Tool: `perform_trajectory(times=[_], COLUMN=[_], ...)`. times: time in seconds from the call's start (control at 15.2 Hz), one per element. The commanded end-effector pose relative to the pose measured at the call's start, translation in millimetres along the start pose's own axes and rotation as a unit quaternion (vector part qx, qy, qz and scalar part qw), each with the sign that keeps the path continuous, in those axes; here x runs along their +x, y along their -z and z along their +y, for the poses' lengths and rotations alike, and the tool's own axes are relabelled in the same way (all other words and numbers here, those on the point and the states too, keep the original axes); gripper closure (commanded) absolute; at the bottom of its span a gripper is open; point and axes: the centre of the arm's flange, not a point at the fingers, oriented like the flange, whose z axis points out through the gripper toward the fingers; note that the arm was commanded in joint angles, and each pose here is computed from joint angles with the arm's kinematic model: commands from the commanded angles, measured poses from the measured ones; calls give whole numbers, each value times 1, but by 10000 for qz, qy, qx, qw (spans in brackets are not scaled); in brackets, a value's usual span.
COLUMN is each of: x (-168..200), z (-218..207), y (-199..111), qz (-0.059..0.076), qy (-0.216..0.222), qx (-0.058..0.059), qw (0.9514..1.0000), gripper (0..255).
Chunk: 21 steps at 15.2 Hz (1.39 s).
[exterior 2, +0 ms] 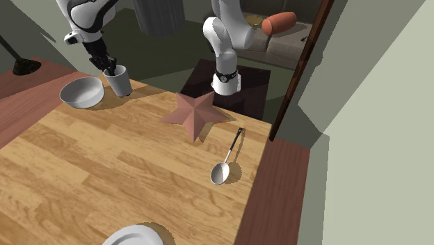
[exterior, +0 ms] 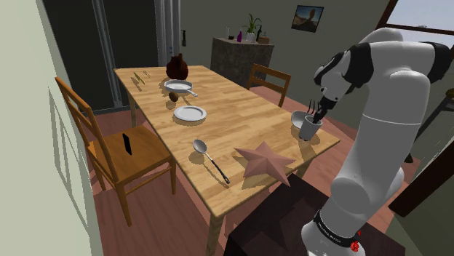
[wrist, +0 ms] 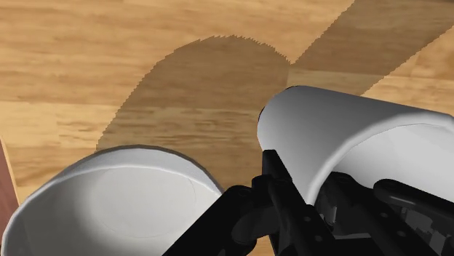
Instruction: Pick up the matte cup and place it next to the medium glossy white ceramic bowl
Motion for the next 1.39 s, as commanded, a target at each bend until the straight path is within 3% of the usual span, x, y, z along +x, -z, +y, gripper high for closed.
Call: perform_trajectory(times=[0.0,0.33,0.4,0.73,0.99,1.32], x=[0,0,0,0,0,0], z=[0,0,0,0,0,0], y=[-2,-2,-2,-2,48,48], qz=[3,3,3,3,3,3], qy=[0,0,0,0,0,0], qx=[-3,-3,-3,-3,-3,-3], qw=[10000,10000,10000,10000,10000,10000], gripper=[255,255,0,0,0,0])
